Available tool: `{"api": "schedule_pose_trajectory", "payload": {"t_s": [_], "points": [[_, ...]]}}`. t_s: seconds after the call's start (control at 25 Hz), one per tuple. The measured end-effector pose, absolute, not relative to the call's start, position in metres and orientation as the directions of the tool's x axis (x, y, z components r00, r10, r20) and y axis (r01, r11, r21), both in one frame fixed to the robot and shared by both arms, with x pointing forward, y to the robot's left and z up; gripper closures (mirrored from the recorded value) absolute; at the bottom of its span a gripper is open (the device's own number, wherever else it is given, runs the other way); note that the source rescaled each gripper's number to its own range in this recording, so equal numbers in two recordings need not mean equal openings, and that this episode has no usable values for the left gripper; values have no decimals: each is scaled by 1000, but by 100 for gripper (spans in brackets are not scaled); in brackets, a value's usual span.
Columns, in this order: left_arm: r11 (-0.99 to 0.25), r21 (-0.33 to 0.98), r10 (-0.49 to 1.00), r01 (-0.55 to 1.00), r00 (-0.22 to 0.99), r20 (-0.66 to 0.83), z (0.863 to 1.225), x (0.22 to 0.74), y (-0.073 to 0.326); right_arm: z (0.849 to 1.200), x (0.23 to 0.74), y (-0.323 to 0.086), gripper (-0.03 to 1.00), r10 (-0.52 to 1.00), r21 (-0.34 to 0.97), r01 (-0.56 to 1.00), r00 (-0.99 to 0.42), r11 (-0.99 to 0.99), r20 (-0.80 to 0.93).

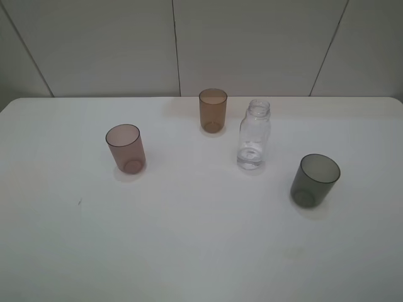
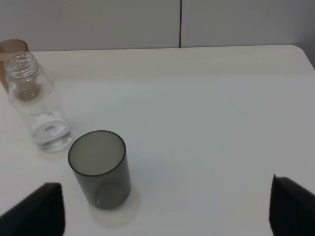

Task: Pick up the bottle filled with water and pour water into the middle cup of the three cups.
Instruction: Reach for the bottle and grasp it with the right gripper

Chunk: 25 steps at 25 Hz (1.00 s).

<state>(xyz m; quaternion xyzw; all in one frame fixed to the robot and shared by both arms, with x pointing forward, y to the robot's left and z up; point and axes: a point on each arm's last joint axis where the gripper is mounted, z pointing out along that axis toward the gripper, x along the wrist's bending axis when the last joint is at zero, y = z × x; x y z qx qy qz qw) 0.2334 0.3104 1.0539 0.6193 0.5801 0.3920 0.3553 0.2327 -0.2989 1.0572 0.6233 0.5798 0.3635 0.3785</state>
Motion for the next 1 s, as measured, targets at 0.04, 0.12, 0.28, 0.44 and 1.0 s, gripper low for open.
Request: {"api": "schedule_pose_trajectory", "payload": {"t_s": [0.04,0.12,0.28,0.44,1.0], "points": [[-74,895,997,440,20,73,1054,233,310,1057,236,-298,-3,998,885,464,56,-49,26],[-74,895,997,440,20,73,1054,233,310,1060,245,-297,-3,998,866,496,45,-62,46],[-74,895,997,440,20,73,1054,233,310,1083,273,-296,-3,997,853,515,39,-78,67],[-74,895,997,440,20,73,1054,233,310,1108,309,-298,-3,996,826,557,43,-86,75],[-74,895,997,440,20,73,1054,233,310,1119,411,-269,-3,988,710,703,-134,40,78]]}}
